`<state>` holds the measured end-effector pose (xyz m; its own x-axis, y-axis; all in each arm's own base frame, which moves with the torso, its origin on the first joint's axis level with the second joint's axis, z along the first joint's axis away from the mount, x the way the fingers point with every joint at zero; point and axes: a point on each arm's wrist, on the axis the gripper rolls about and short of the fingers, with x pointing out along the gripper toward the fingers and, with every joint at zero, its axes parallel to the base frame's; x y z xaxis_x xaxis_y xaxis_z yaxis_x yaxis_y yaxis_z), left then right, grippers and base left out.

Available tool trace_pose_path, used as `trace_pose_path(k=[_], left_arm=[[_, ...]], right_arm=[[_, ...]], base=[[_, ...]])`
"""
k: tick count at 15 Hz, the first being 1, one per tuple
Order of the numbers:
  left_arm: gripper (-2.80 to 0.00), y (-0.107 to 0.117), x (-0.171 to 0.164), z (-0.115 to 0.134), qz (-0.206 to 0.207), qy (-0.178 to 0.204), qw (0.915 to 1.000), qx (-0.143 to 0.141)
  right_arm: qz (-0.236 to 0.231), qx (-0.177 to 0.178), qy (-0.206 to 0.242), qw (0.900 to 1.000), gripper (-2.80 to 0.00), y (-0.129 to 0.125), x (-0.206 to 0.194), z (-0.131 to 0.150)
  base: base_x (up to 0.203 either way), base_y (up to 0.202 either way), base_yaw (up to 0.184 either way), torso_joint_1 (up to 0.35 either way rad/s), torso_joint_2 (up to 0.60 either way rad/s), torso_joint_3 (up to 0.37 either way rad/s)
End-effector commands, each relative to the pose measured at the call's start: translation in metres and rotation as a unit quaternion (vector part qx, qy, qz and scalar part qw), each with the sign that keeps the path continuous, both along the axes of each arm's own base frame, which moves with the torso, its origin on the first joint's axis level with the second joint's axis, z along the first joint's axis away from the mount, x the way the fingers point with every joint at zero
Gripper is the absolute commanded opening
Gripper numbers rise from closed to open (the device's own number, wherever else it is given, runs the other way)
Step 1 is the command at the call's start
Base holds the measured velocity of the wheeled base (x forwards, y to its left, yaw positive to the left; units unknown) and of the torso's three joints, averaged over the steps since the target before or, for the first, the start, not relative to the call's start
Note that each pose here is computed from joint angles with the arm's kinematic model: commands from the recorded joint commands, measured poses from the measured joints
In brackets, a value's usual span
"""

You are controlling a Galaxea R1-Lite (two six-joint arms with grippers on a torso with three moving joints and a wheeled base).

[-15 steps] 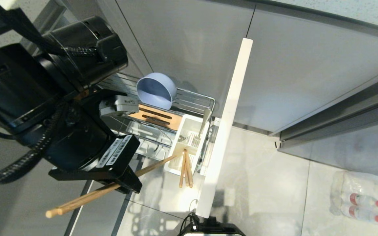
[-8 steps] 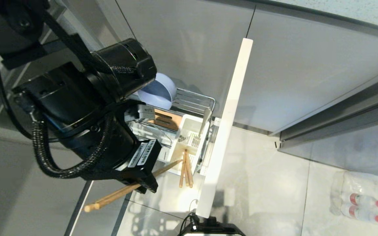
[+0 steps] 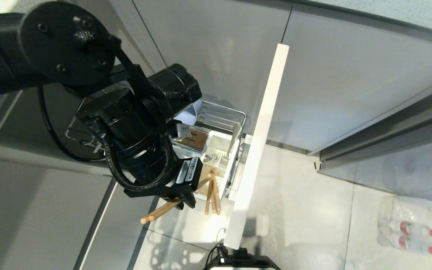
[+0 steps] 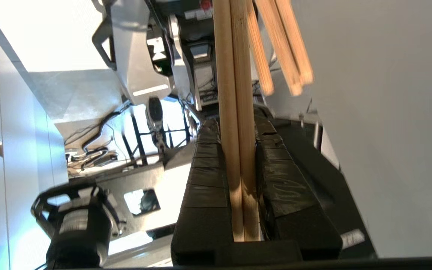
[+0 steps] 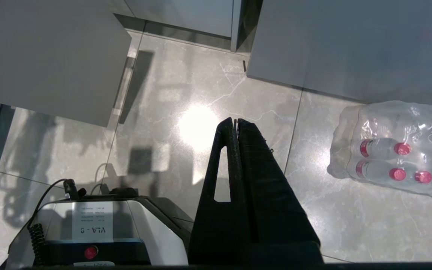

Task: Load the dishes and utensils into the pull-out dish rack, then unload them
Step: Pick up the chopsticks and place it in the cupboard

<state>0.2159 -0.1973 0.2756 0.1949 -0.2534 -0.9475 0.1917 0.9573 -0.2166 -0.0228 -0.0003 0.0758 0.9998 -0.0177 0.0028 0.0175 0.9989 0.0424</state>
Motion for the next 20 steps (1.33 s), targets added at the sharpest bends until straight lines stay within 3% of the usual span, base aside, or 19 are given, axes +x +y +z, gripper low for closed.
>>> trace_pose_path(k=[1, 20], left_arm=[[-2.8, -0.002, 0.007, -0.008, 0.007, 0.01, 0.9999, 0.009], [-2.8, -0.016, 0.056, -0.042, 0.034, -0.001, 0.9994, -0.005]], right_arm=[[0.0, 0.0, 0.0, 1.0, -2.8, 0.0, 0.0, 0.0], [0.0, 0.0, 0.001, 1.0, -2.8, 0.0, 0.0, 0.0]], base=[[0.0, 0.0, 0.0, 0.0, 0.0, 0.0], [0.0, 0.0, 0.0, 0.0, 0.0, 0.0]])
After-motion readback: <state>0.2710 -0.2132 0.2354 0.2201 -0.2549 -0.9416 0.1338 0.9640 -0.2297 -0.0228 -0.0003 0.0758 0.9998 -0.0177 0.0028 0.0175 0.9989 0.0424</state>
